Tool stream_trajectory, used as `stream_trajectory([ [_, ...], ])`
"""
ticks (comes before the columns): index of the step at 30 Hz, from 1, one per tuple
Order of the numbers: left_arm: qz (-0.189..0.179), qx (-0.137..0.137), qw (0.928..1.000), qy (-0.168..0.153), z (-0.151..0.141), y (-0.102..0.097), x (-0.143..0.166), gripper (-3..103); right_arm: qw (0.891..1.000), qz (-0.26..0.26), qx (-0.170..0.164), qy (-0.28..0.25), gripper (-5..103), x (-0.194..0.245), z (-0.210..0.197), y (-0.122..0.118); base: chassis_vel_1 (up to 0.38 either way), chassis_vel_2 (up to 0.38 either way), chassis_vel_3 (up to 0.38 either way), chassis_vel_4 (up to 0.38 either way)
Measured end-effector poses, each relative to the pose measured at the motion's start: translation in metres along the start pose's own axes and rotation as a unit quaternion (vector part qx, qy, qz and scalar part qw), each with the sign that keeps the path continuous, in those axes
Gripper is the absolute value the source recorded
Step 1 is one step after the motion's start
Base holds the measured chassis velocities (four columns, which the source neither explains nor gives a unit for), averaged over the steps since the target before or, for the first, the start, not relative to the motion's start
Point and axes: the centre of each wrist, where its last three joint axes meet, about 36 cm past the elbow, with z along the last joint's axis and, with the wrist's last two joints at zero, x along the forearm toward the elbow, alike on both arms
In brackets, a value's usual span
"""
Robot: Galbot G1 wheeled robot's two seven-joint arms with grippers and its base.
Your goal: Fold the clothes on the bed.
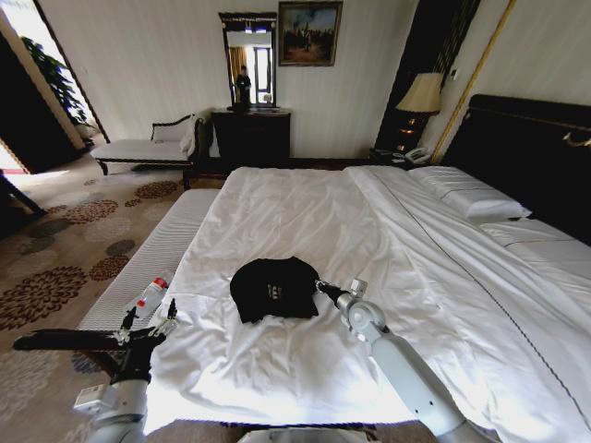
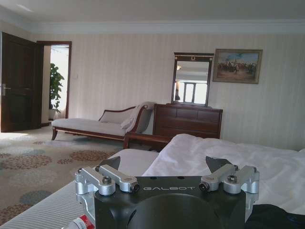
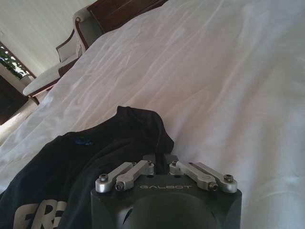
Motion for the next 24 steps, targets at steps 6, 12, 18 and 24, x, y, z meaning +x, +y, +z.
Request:
stream_trajectory([
  [6, -0.001, 0.0, 1.0, 0.0, 0.001, 0.0, -0.001, 100, 1.0, 0.0, 0.001, 0.0, 0, -0.001, 0.0, 0.0, 0.0, 0.0, 0.0, 0.0],
  [12, 0.0, 0.001, 1.0, -0.003, 0.0, 0.0, -0.003, 100, 1.0, -0.008, 0.001, -0.013, 0, 0.006, -0.004, 0.004, 0.0, 0.0, 0.0, 0.0],
  [18, 0.007, 0.008, 0.9999, -0.002, -0.01, 0.0, -0.031, 100, 0.999, -0.021, 0.005, -0.037, 0, 0.021, -0.014, 0.011, 0.0, 0.0, 0.0, 0.0],
  [24, 0.004, 0.048, 0.9977, 0.048, -0.031, -0.001, -0.079, 100, 0.998, -0.026, 0.009, -0.052, 0, 0.034, -0.016, 0.014, 0.0, 0.0, 0.0, 0.0],
])
